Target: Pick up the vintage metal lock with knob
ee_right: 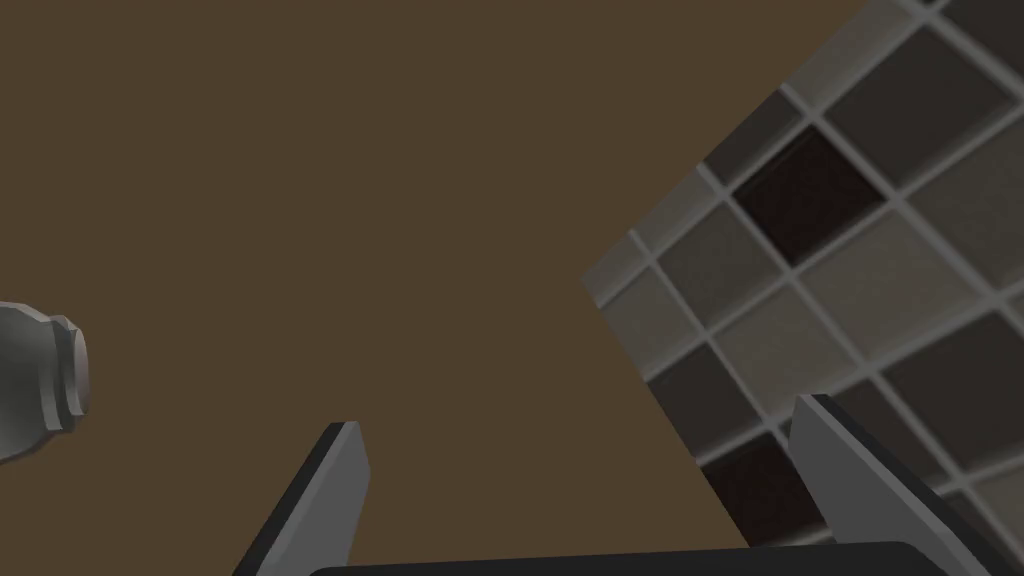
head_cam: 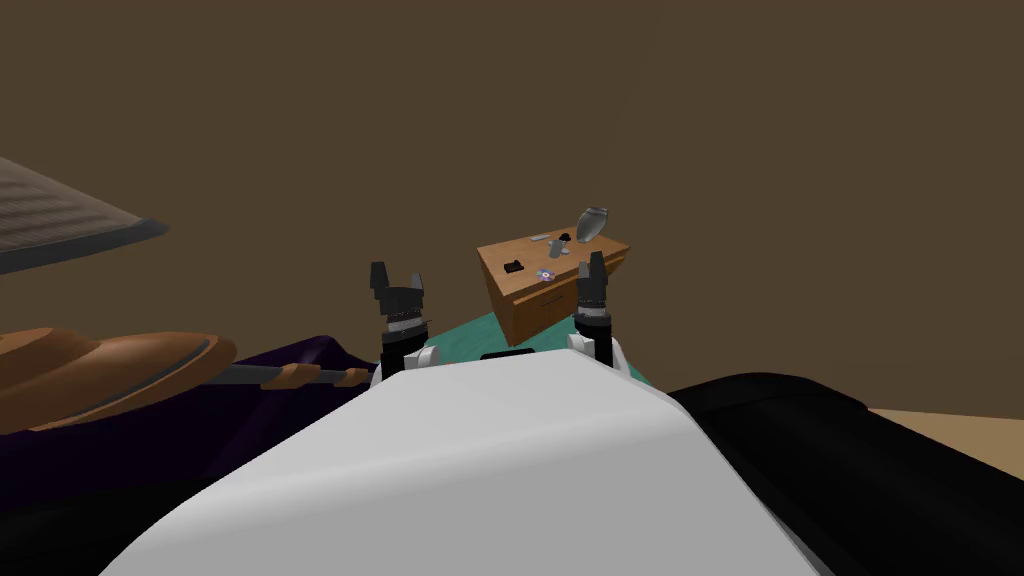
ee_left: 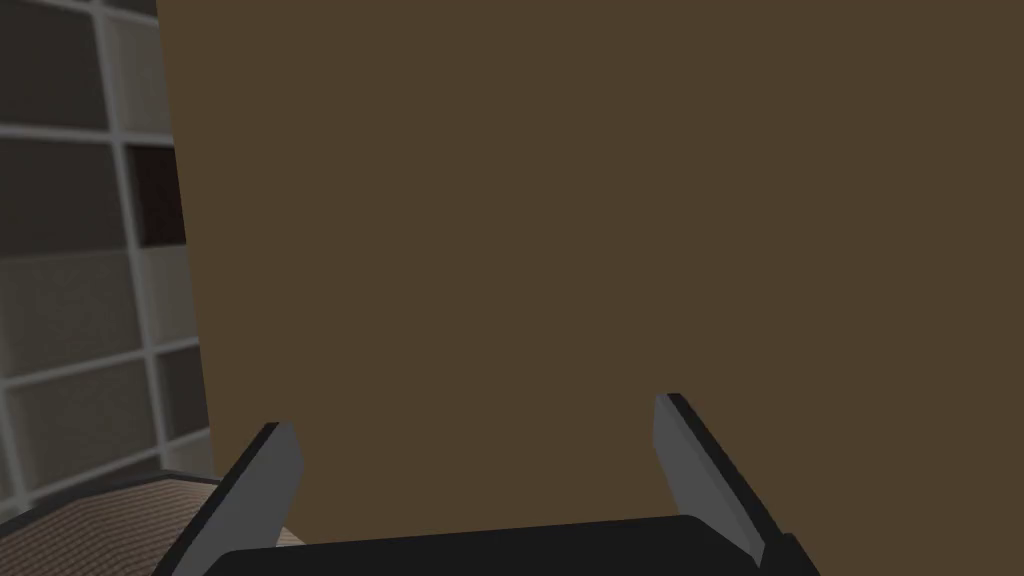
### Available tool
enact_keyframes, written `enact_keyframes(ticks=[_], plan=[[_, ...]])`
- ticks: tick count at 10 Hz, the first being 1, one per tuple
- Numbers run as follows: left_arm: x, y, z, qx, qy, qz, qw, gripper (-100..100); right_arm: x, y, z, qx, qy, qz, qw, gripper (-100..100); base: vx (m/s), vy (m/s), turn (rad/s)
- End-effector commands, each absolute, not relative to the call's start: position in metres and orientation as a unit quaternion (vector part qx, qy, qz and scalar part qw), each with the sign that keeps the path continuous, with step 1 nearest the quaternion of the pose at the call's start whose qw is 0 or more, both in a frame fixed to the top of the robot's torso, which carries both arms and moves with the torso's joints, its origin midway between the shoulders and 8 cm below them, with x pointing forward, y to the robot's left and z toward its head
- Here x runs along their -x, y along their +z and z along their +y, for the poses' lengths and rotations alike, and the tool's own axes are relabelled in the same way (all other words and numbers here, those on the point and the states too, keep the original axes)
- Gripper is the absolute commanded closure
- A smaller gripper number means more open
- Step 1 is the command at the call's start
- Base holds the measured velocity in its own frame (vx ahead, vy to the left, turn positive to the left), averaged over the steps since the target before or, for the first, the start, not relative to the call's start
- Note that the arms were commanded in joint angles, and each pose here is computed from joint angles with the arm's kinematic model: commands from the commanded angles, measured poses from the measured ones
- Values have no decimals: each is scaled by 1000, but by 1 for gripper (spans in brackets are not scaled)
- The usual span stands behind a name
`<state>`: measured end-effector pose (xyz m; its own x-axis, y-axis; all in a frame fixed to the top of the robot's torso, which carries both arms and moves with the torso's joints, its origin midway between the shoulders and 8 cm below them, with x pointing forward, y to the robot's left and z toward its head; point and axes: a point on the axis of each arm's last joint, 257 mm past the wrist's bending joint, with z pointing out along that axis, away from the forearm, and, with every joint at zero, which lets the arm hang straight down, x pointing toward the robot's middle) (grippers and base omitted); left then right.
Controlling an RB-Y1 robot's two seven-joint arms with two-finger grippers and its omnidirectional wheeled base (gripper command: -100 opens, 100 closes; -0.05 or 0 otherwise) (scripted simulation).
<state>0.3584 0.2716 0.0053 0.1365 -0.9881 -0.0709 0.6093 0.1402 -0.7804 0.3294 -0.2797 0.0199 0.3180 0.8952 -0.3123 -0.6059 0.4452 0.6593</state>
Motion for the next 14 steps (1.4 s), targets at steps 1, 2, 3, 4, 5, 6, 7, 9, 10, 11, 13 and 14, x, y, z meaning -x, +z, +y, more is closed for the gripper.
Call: enact_keyframes(ticks=[1,2,3,4,5,6,7,9,10,11,13,14], plan=[[-358,5,272,306,-580,309,689,0,-336,24,-277,-209,492,336,776,-100,-6,7,83],[-358,5,272,306,-580,309,689,0,-341,27,-277,-207,499,336,772,-100,-11,8,139],[-358,5,272,306,-580,309,689,0,-347,31,-277,-205,508,334,767,-100,-14,5,89],[-358,5,272,306,-580,309,689,0,-353,35,-277,-205,517,332,762,-100,-16,4,92],[-358,5,272,306,-580,309,689,0,-360,39,-279,-208,527,330,755,-100,-19,0,165],[-358,5,272,306,-580,309,689,0,-368,41,-281,-214,536,329,748,-100,-22,-2,150],[-358,5,272,306,-580,309,689,0,-369,46,-279,-209,539,324,749,-100,-15,-2,39],[-358,5,272,306,-580,309,689,0,-386,52,-287,-224,558,319,732,-100,-21,-1,136],[-358,5,272,306,-580,309,689,0,-387,61,-284,-217,564,312,733,-100,-18,-2,67],[-358,5,272,306,-580,309,689,0,-396,62,-289,-228,574,310,723,-100,-15,1,126],[-358,5,272,306,-580,309,689,0,-407,72,-292,-234,588,300,713,-100,-15,0,89],[-358,5,272,306,-580,309,689,0,-407,77,-290,-230,591,296,714,-100,-15,-3,61]])
